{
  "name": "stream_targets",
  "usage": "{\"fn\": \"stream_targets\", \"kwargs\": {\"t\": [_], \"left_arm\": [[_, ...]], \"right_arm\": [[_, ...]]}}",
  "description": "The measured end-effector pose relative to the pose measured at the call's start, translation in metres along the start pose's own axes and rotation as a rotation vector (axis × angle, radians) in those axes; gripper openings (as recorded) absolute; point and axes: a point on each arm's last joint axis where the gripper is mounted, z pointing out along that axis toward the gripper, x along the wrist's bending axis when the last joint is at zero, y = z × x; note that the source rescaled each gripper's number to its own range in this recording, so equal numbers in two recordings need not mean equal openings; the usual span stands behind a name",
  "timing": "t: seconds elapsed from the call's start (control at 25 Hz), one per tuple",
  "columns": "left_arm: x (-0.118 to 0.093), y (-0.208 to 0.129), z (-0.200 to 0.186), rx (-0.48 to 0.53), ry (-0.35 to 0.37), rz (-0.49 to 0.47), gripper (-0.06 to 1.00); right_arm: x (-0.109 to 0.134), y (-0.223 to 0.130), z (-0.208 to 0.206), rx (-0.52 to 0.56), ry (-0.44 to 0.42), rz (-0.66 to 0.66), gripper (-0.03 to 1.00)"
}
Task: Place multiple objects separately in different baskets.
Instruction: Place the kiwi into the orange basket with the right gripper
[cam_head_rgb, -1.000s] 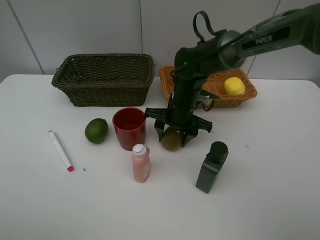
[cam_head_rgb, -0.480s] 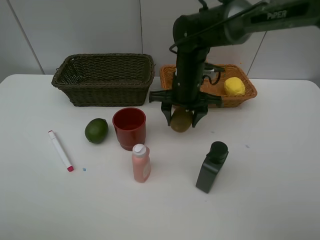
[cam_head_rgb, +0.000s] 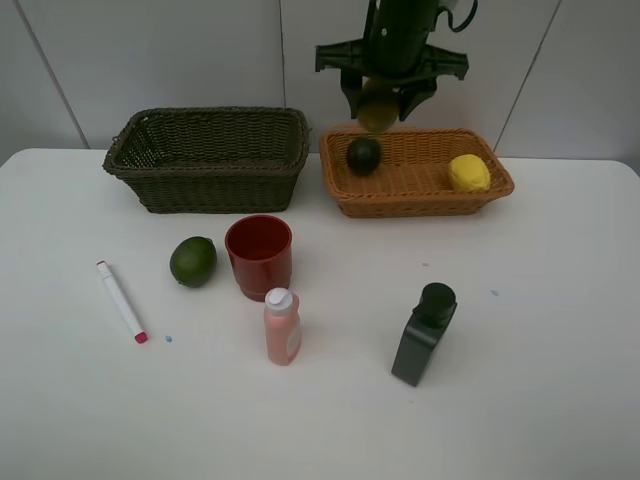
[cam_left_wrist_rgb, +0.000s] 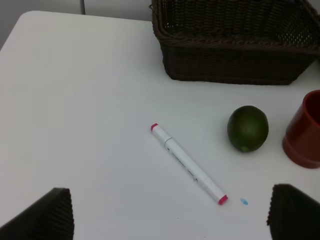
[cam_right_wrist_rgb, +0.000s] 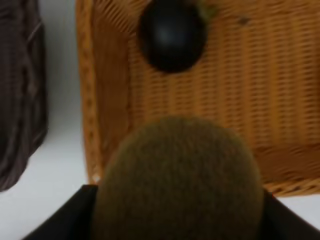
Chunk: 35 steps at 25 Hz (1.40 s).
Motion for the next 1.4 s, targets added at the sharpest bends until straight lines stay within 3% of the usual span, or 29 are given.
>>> {"fn": "stream_targets", "kwargs": {"t": [0.2, 0.44, 0.72, 1.04, 1.4], "left_arm": [[0.000, 0.000, 0.000, 0.000, 0.000, 0.000, 1.00], [0.000, 0.000, 0.000, 0.000, 0.000, 0.000, 1.00], [0.000, 0.000, 0.000, 0.000, 0.000, 0.000, 1.00], [0.000, 0.000, 0.000, 0.000, 0.000, 0.000, 1.00], [0.000, 0.000, 0.000, 0.000, 0.000, 0.000, 1.00]], "right_arm": [[-0.041, 0.017, 0.009, 0.005, -0.046, 0.048, 0.38], [-0.068, 0.029, 0.041, 0.001, -0.066, 0.024, 0.38], [-0.066, 0.030, 0.090, -0.013, -0.048, -0.031, 0.38], [-0.061, 0.014, 0.144, 0.071, -0.064, -0.052, 0.38], [-0.060, 0.008, 0.158, 0.099, -0.071, -0.058, 0.38]]}}
